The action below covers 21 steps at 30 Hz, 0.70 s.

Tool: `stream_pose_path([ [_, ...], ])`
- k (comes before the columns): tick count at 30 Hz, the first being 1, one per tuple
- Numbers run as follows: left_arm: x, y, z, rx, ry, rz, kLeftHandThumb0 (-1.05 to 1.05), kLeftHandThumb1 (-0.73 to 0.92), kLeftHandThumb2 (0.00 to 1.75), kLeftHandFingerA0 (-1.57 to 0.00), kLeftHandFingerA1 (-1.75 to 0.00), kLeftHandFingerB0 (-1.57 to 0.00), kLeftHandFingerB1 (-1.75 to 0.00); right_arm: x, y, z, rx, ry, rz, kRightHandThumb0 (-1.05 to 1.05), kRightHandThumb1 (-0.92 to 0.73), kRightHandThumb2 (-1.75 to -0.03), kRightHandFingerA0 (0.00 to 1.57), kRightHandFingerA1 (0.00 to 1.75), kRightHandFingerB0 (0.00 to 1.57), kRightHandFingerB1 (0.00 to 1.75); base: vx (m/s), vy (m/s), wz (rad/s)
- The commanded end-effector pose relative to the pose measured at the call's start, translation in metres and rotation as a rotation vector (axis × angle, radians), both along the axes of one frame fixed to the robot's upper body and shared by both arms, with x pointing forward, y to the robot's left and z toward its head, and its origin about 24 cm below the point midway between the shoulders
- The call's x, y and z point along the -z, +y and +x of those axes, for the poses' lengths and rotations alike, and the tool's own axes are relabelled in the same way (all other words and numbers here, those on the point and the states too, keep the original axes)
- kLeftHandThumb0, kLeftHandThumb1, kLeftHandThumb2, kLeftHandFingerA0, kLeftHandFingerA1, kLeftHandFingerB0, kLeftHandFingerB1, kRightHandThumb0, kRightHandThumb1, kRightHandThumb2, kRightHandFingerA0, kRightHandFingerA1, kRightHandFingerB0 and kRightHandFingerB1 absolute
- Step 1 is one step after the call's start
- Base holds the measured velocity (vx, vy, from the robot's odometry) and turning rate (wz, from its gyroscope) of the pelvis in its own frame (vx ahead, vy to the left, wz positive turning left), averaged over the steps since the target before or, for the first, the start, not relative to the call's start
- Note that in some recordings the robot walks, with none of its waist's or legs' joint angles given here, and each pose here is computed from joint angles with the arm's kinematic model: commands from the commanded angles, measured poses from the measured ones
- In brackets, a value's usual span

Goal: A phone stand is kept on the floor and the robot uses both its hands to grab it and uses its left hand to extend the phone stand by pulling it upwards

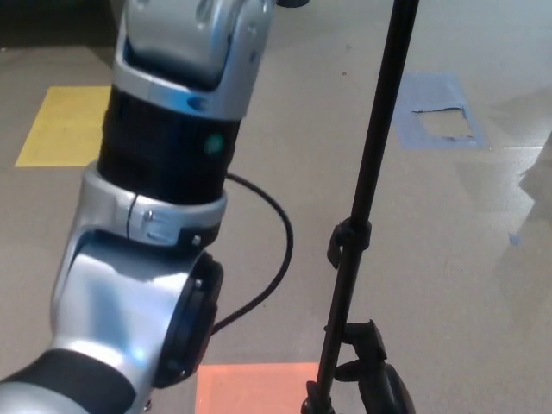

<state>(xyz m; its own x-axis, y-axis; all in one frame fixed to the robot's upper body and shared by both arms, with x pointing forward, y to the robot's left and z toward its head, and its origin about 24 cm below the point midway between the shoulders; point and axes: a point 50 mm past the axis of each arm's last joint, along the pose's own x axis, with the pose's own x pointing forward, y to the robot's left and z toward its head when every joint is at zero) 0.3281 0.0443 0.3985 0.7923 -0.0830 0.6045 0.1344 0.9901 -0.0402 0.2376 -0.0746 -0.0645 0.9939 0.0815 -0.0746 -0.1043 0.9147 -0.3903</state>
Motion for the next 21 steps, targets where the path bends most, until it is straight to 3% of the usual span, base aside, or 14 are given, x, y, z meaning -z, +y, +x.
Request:
stream_pose_path([
  [1, -0.089, 0.013, -0.071, 0.067, -0.424, -0.223, -0.22, 0.62, 0.66, -0.99, -1.75, -0.77, -1.75, 0.011, -0.015, -0.018, 0.028, 0.011, 0.022, -0.91, -0.73, -0.77, 1.33, 1.34, 1.32, 1.24, 0.0, 0.0, 0.0],
  [2, -0.088, 0.013, -0.07, 0.068, -0.422, -0.222, -0.22, 0.62, 0.66, -0.99, -1.75, -0.76, -1.75, 0.011, -0.015, -0.018, 0.029, 0.013, 0.021, -0.89, -0.83, -0.65, 1.33, 1.29, 1.23, 1.01, 0.0, 0.0, 0.0],
  [3, -0.088, 0.017, -0.069, 0.058, -0.427, -0.211, -0.21, 0.63, 0.66, -0.98, -1.75, -0.76, -1.75, 0.01, -0.013, -0.015, 0.023, 0.013, 0.026, -0.94, -0.68, -1.07, 1.46, 1.36, 1.2, 1.11, 0.0, 0.0, 0.0],
  [8, -0.087, 0.02, -0.069, 0.001, -0.424, -0.185, -0.23, 0.63, 0.67, -0.94, -1.72, -0.7, -1.74, 0.007, -0.011, -0.014, 0.016, -0.013, 0.019, -0.81, -0.61, -1.06, 1.45, 1.36, 1.31, 1.2, 0.0, 0.0, 0.0],
  [9, -0.087, 0.021, -0.069, -0.019, -0.43, -0.168, -0.35, 0.62, 0.61, -0.88, -1.71, -0.77, -1.61, 0.007, -0.011, -0.013, 0.017, -0.013, 0.019, -0.87, -0.83, -0.65, 1.34, 1.32, 1.28, 1.09, 0.0, 0.0, 0.0],
  [10, -0.087, 0.022, -0.069, -0.049, -0.437, -0.091, -0.68, 0.55, 0.57, -0.69, -0.78, -0.56, -0.51, 0.006, -0.011, -0.012, 0.014, -0.013, 0.024, -0.53, -0.49, -1.08, 1.45, 1.36, 1.49, 1.35, 0.0, 0.0, 0.0],
  [11, -0.086, 0.024, -0.069, -0.063, -0.434, -0.005, -0.68, 0.55, 0.57, -0.69, -0.78, -0.56, -0.51, 0.005, -0.01, -0.009, 0.01, -0.015, 0.033, -0.53, -0.49, -1.08, 1.45, 1.36, 1.49, 1.35, 0.0, 0.0, 0.0],
  [12, -0.085, 0.025, -0.068, -0.011, -0.403, 0.089, -0.78, 0.58, 0.58, -0.35, -0.56, -0.27, -0.31, 0.005, -0.01, -0.01, 0.008, -0.011, 0.038, -0.55, -0.5, -1.08, 1.46, 1.37, 1.5, 1.36, 0.0, 0.0, 0.0],
  [13, -0.085, 0.027, -0.067, 0.021, -0.373, 0.154, -0.8, 0.46, 0.93, 0.0, -0.36, -0.07, -0.29, 0.004, -0.01, -0.009, 0.008, -0.014, 0.036, -0.54, -0.49, -1.08, 1.45, 1.36, 1.49, 1.35, 0.0, 0.0, 0.0],
  [14, -0.083, 0.028, -0.066, 0.04, -0.351, 0.183, -0.85, 0.49, 0.95, -0.08, -0.13, -0.08, -0.15, 0.004, -0.01, -0.009, 0.007, -0.017, 0.032, -0.81, -0.62, -1.06, 1.46, 1.37, 1.27, 1.17, 0.0, 0.0, 0.0],
  [17, -0.077, 0.031, -0.063, -0.011, -0.365, 0.245, -0.94, 0.5, 0.99, 0.0, -0.07, 0.0, -0.06, 0.004, -0.012, -0.008, 0.007, -0.021, 0.023, -0.87, -0.83, -0.65, 1.32, 1.18, 1.17, 0.89, 0.0, 0.0, 0.0],
  [19, -0.075, 0.034, -0.062, -0.054, -0.366, 0.286, -1.05, 0.62, 1.07, 0.0, -0.02, 0.0, -0.01, 0.001, -0.01, -0.003, 0.003, -0.015, 0.037, -0.88, -0.62, -1.03, 1.42, 1.32, 1.26, 1.18, 0.0, 0.0, 0.0],
  [20, -0.074, 0.036, -0.062, -0.063, -0.363, 0.299, -1.05, 0.63, 1.08, 0.0, -0.04, 0.0, 0.0, -0.001, -0.011, -0.001, 0.0, -0.019, 0.047, -0.92, -0.63, -1.01, 1.42, 1.35, 1.23, 1.16, 0.0, 0.0, 0.0],
  [21, -0.072, 0.037, -0.061, -0.073, -0.356, 0.308, -1.05, 0.62, 1.1, 0.0, -0.08, 0.0, 0.0, -0.003, -0.013, 0.003, -0.004, -0.034, 0.046, -0.54, -0.49, -1.08, 1.45, 1.36, 1.5, 1.36, 0.0, 0.0, 0.0],
])
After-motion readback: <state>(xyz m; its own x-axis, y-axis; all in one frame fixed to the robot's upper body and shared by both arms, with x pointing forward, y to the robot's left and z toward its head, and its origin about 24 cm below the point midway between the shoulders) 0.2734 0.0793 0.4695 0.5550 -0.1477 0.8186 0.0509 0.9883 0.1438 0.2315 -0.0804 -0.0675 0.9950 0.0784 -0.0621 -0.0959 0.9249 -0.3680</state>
